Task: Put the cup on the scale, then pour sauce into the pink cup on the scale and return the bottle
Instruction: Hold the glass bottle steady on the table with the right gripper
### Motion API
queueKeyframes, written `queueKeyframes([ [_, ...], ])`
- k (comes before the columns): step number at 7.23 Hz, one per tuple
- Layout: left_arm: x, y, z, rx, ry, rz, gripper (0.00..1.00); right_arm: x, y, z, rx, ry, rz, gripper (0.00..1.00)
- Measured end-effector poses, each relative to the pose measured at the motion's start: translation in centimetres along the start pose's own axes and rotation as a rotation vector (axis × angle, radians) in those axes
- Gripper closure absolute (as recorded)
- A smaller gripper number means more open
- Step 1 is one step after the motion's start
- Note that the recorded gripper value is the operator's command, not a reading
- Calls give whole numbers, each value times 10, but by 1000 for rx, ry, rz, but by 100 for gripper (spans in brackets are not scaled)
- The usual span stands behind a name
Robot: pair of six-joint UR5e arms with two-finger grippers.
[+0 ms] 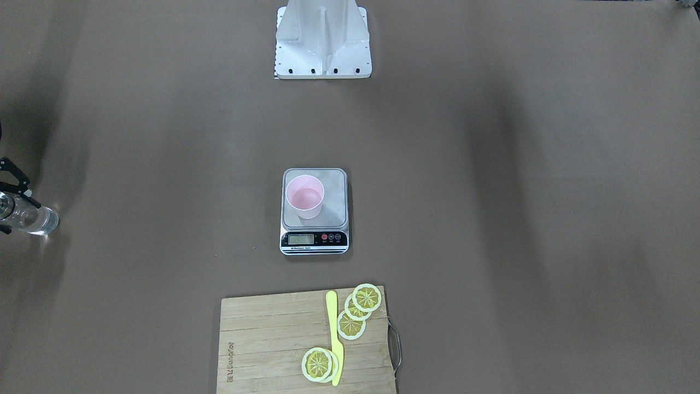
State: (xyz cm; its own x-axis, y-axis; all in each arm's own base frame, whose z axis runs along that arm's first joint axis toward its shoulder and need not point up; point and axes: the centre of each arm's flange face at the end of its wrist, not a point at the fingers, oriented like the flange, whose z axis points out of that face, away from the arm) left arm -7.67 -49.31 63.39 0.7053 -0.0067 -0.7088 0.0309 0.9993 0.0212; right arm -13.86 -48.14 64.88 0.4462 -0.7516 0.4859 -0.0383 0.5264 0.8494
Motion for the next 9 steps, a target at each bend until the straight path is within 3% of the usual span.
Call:
queueKeyframes([
  [9, 0, 1, 0, -2, 0, -5, 0, -1, 10, -3, -11, -5, 7, 19],
])
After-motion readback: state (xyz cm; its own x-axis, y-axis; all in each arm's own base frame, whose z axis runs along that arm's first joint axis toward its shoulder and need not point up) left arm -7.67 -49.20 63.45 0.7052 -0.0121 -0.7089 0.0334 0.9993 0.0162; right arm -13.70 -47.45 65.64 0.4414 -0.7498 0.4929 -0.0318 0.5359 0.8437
